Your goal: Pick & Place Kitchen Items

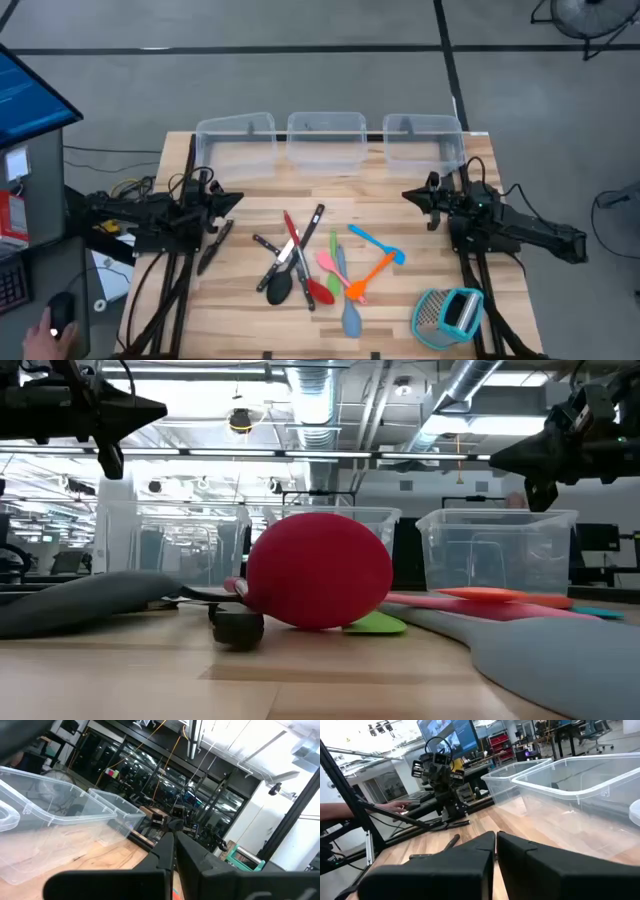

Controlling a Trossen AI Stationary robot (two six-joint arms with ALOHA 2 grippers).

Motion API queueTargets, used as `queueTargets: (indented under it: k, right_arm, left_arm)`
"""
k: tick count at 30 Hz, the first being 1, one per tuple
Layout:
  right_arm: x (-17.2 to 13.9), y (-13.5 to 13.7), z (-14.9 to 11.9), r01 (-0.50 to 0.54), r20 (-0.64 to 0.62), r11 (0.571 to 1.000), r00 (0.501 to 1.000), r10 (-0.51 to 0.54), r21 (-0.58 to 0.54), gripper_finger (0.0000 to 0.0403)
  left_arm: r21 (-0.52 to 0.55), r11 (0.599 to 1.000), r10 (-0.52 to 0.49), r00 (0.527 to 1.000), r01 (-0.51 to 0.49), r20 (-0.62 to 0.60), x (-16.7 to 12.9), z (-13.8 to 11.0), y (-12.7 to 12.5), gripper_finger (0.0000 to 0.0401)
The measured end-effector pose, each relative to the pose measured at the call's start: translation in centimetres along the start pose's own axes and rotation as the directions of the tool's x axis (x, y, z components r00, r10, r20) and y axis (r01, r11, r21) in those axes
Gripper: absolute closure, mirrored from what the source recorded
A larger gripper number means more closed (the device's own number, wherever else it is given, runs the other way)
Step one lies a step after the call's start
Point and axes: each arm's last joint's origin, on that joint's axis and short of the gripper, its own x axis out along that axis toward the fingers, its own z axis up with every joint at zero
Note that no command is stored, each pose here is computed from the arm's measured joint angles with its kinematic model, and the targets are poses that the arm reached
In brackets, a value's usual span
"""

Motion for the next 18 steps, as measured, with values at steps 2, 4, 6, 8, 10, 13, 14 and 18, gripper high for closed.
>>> queueTargets:
  k: [2, 4, 6, 8, 10, 13, 14, 18]
  right_arm:
    - [0.00, 0.00, -0.01, 0.000, 0.000, 1.000, 1.000, 0.000, 0.000, 0.0387]
    - [0.00, 0.00, -0.01, 0.000, 0.000, 1.000, 1.000, 0.000, 0.000, 0.0387]
    - [0.00, 0.00, 0.00, 0.000, 0.000, 1.000, 1.000, 0.000, 0.000, 0.0387]
    - [0.00, 0.00, -0.02, 0.000, -0.001, 1.000, 1.000, 0.000, 0.000, 0.0387]
    - [0.00, -0.01, -0.01, 0.000, -0.001, 1.000, 1.000, 0.000, 0.000, 0.0387]
    - [0.00, 0.00, -0.01, 0.000, 0.000, 1.000, 1.000, 0.000, 0.000, 0.0387]
    - [0.00, 0.00, -0.01, 0.000, 0.000, 1.000, 1.000, 0.000, 0.000, 0.0387]
    - [0.00, 0.00, -0.01, 0.000, 0.000, 1.000, 1.000, 0.000, 0.000, 0.0387]
  left_arm:
    - [0.000, 1.000, 0.000, 1.000, 0.000, 0.000, 0.00, 0.01, 0.00, 0.0399]
    - [0.000, 1.000, 0.000, 1.000, 0.000, 0.000, 0.00, 0.00, 0.00, 0.0399]
    - [0.000, 1.000, 0.000, 1.000, 0.000, 0.000, 0.00, 0.00, 0.00, 0.0399]
    - [0.000, 1.000, 0.000, 1.000, 0.000, 0.000, 0.00, -0.01, 0.00, 0.0399]
    - [0.000, 1.000, 0.000, 1.000, 0.000, 0.000, 0.00, -0.01, 0.00, 0.0399]
    - [0.001, 1.000, 0.003, 1.000, -0.003, 0.002, 0.01, 0.01, 0.03, 0.0399]
    - [0.001, 1.000, 0.003, 1.000, -0.003, 0.002, 0.01, 0.02, 0.03, 0.0399]
    - [0.001, 1.000, 0.003, 1.000, -0.003, 0.002, 0.01, 0.01, 0.03, 0.0399]
